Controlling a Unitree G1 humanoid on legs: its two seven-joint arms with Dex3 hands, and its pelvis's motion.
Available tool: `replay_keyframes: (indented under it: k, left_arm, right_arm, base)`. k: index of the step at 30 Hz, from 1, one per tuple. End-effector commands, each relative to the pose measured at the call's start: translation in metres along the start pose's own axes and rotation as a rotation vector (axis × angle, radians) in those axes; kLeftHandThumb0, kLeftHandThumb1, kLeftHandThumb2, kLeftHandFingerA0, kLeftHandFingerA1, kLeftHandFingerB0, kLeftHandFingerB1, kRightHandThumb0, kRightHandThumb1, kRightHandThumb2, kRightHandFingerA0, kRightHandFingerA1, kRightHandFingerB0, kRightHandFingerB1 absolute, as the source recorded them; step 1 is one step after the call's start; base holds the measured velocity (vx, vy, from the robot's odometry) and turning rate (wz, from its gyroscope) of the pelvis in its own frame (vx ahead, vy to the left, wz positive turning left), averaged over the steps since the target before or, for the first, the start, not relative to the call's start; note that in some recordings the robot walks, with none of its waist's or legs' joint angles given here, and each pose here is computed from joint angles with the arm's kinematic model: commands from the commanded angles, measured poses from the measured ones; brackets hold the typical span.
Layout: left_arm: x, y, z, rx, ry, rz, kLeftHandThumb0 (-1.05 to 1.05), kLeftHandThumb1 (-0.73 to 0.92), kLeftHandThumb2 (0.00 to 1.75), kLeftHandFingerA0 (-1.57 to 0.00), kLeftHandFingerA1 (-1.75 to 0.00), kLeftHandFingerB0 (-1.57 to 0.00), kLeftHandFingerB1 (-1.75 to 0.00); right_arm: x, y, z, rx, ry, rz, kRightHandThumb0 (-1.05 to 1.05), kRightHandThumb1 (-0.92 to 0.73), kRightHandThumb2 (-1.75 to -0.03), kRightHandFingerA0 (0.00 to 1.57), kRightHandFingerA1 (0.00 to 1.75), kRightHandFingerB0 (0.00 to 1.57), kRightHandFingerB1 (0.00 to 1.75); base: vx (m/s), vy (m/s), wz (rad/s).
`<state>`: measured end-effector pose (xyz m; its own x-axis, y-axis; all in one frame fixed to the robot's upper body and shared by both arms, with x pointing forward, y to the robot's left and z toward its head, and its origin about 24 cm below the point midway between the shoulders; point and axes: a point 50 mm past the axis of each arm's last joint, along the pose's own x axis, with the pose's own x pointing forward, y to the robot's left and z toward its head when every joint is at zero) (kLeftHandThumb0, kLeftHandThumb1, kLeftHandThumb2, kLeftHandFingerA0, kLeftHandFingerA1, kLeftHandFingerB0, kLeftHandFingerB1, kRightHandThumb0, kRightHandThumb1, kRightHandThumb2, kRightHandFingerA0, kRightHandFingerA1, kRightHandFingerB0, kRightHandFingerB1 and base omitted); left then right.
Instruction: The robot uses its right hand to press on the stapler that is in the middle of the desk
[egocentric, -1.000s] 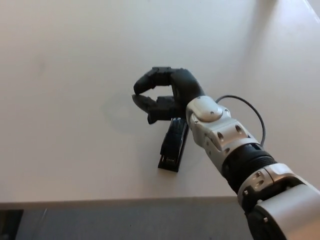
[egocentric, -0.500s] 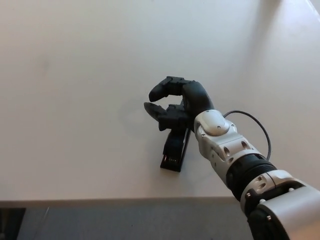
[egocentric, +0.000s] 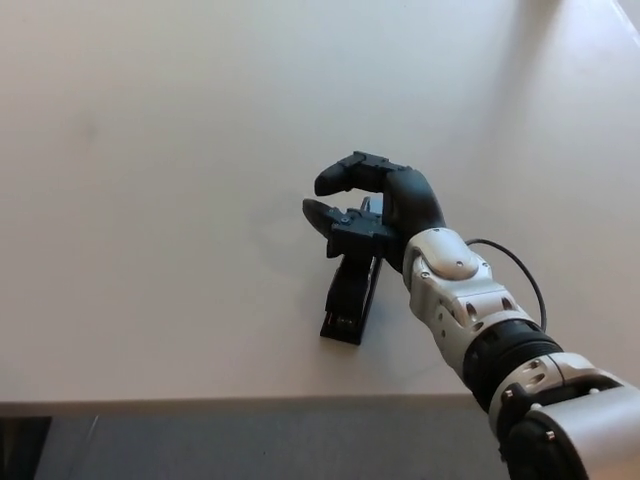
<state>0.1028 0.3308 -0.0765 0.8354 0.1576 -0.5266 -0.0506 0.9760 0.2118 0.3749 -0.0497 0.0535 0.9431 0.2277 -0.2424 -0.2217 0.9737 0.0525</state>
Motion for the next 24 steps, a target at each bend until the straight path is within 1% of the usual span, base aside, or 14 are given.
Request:
replay_keyframes:
  k: [1,2,3,5,7,8,9,11,12,14,15,16,17,24]
  left_arm:
    - [-0.044,-0.001,-0.04,-0.002,0.11,-0.012,-0.38,0.54,1.14,-0.07,-0.53,-0.04,-0.5]
    - [-0.047,-0.001,-0.043,0.004,0.12,-0.011,-0.79,0.92,0.7,-0.17,-0.46,-0.17,-0.41]
    - [-0.052,-0.002,-0.047,0.014,0.137,-0.017,-0.9,0.76,1.14,-0.08,-0.5,-0.1,-0.49]
    - [-0.06,-0.002,-0.054,0.006,0.161,-0.021,-0.82,0.71,1.15,-0.05,-0.5,-0.06,-0.48]
    - [-0.067,0.0,-0.059,0.049,0.191,-0.028,-0.87,0.75,1.15,-0.14,-0.52,-0.13,-0.5]
    - [-0.069,-0.001,-0.059,0.044,0.195,-0.028,-0.8,0.92,0.72,-0.17,-0.44,-0.16,-0.4]
    - [-0.069,0.0,-0.06,0.038,0.196,-0.027,-0.38,0.54,1.14,-0.05,-0.52,-0.03,-0.5]
    - [-0.069,-0.001,-0.061,0.018,0.199,-0.018,-0.39,0.53,1.14,-0.05,-0.52,-0.02,-0.5]
    - [-0.068,-0.001,-0.06,0.013,0.196,-0.016,-0.83,0.92,0.69,-0.17,-0.45,-0.16,-0.4]
    - [-0.068,-0.001,-0.059,0.02,0.191,-0.019,-0.84,0.92,0.7,-0.17,-0.46,-0.16,-0.41]
    - [-0.068,0.0,-0.06,0.03,0.197,-0.021,-0.89,0.74,1.15,-0.14,-0.52,-0.13,-0.5]
    - [-0.064,0.001,-0.057,0.039,0.184,-0.012,-0.83,0.92,0.72,-0.17,-0.44,-0.16,-0.4]
    - [-0.064,0.002,-0.056,0.038,0.184,-0.007,-0.39,0.51,1.13,-0.05,-0.52,-0.02,-0.49]
    - [-0.059,0.003,-0.053,0.025,0.173,-0.01,-0.39,0.51,1.12,-0.05,-0.52,-0.03,-0.5]
  right_arm:
    - [-0.102,0.067,-0.187,0.106,0.517,0.105,-0.13,-0.51,-0.61,0.78,1.75,0.6,1.74]
    - [-0.107,0.069,-0.192,0.081,0.544,0.106,-0.13,-0.56,-0.58,0.79,1.75,0.61,1.72]
    - [-0.114,0.071,-0.199,0.077,0.564,0.113,-0.14,-0.58,-0.54,0.73,1.75,0.62,1.68]
    - [-0.126,0.076,-0.21,0.08,0.597,0.123,-0.16,-0.56,-0.56,0.73,1.75,0.62,1.75]
    - [-0.137,0.079,-0.219,0.063,0.636,0.136,-0.15,-0.56,-0.55,0.74,1.75,0.59,1.68]
    - [-0.139,0.079,-0.221,0.058,0.642,0.14,-0.14,-0.54,-0.59,0.74,1.75,0.57,1.72]
    - [-0.14,0.079,-0.222,0.044,0.644,0.146,-0.15,-0.54,-0.59,0.74,1.75,0.57,1.73]
    - [-0.143,0.08,-0.224,0.008,0.651,0.155,-0.16,-0.56,-0.58,0.75,1.75,0.56,1.74]
    - [-0.143,0.079,-0.224,-0.018,0.646,0.162,-0.16,-0.56,-0.59,0.75,1.75,0.57,1.73]
    - [-0.143,0.078,-0.225,-0.027,0.644,0.166,-0.16,-0.56,-0.58,0.76,1.75,0.58,1.75]
    - [-0.144,0.078,-0.225,-0.025,0.643,0.167,-0.16,-0.56,-0.57,0.76,1.75,0.58,1.75]
    - [-0.141,0.078,-0.222,-0.033,0.629,0.174,-0.18,-0.57,-0.56,0.74,1.75,0.58,1.75]
    - [-0.14,0.079,-0.222,-0.044,0.626,0.176,-0.19,-0.58,-0.56,0.74,1.75,0.58,1.74]
    - [-0.136,0.085,-0.216,-0.098,0.608,0.203,-0.17,-0.61,-0.54,0.72,1.75,0.55,1.75]
  base:
    - [0.0,0.0,0.0]
    - [0.0,0.0,0.0]
    - [0.0,0.0,0.0]
    - [0.0,0.0,0.0]
    - [0.0,0.0,0.0]
    - [0.0,0.0,0.0]
    - [0.0,0.0,0.0]
    - [0.0,0.0,0.0]
    - [0.0,0.0,0.0]
    - [0.0,0.0,0.0]
    - [0.0,0.0,0.0]
    - [0.0,0.0,0.0]
    - [0.0,0.0,0.0]
    - [0.0,0.0,0.0]
